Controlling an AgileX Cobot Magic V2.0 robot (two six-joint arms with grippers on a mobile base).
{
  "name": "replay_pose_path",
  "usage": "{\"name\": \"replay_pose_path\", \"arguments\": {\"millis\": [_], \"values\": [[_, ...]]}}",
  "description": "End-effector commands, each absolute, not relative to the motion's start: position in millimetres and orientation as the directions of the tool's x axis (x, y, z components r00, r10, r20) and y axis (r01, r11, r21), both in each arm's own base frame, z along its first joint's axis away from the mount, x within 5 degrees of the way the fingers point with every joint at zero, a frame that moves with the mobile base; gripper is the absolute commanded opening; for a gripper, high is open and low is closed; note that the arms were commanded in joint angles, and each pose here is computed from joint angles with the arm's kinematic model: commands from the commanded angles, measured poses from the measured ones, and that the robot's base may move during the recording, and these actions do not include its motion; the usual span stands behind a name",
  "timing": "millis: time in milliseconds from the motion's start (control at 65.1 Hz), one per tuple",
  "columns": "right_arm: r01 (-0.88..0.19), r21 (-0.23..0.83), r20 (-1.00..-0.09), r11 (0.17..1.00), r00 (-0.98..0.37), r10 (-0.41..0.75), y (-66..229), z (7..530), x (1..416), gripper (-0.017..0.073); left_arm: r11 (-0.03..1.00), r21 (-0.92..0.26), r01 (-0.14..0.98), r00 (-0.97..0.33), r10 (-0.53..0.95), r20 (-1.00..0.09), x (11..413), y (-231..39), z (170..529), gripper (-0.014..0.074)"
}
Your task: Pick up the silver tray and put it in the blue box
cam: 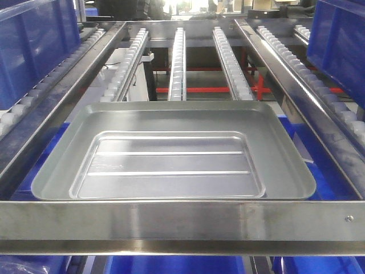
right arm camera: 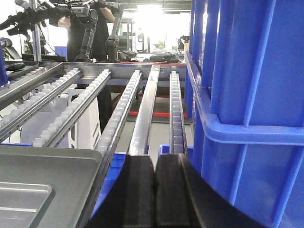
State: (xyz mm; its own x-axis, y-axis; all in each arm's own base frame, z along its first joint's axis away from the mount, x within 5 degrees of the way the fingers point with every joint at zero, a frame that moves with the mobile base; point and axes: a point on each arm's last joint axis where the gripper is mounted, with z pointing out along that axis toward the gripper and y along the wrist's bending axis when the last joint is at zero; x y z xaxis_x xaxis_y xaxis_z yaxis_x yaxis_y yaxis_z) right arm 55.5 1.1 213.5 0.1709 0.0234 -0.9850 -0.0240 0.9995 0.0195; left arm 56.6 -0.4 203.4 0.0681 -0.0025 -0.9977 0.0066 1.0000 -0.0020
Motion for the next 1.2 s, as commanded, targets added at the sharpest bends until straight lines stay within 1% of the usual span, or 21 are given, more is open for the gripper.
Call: {"name": "replay_pose_path", "arguments": {"millis": [0, 615, 707, 769, 815, 861, 938, 1061, 1184], "values": [[-0.027, 0.016, -0.956, 0.999, 0.294, 0.024, 1, 228, 50, 0.0055, 1.000, -0.015, 0.003, 0.151, -0.015, -0.988, 55, 0, 206, -0.0013], [-0.027, 0.016, -0.956, 0.999, 0.294, 0.024, 1, 228, 50, 0.0055, 1.000, -0.015, 0.003, 0.151, -0.015, -0.988, 55, 0, 206, -0.0013], [-0.027, 0.015, -0.954, 1.000, 0.301, 0.022, 1, 229, 50, 0.0055, 1.000, -0.015, 0.001, 0.195, -0.015, -0.981, 55, 0, 211, -0.0013], [-0.027, 0.015, -0.958, 1.000, 0.287, 0.022, 1, 228, 51, 0.0055, 1.000, -0.015, 0.000, 0.246, -0.015, -0.969, 53, 1, 220, -0.0013], [-0.027, 0.016, -0.957, 0.999, 0.289, 0.023, 1, 229, 50, 0.0055, 1.000, -0.013, 0.000, 0.256, -0.013, -0.967, 52, 0, 228, -0.0013], [-0.028, 0.018, -0.959, 0.999, 0.281, 0.025, 1, 234, 49, 0.0055, 1.000, -0.012, 0.004, 0.226, -0.013, -0.974, 51, 0, 238, -0.0013], [-0.026, 0.018, -0.978, 0.999, 0.209, 0.023, 1, 247, 48, 0.0055, 1.000, -0.011, 0.012, 0.132, -0.012, -0.991, 49, -1, 255, -0.0013], [-0.024, 0.027, -1.000, 0.999, -0.001, 0.027, 1, 270, 51, 0.0055, 1.000, -0.016, 0.024, -0.044, -0.015, -0.999, 54, -2, 287, -0.0013], [-0.021, 0.028, -0.979, 0.999, -0.202, 0.023, 2, 287, 70, 0.0055, 0.999, -0.023, 0.033, -0.261, -0.014, -0.965, 76, -3, 310, -0.0013]]}}
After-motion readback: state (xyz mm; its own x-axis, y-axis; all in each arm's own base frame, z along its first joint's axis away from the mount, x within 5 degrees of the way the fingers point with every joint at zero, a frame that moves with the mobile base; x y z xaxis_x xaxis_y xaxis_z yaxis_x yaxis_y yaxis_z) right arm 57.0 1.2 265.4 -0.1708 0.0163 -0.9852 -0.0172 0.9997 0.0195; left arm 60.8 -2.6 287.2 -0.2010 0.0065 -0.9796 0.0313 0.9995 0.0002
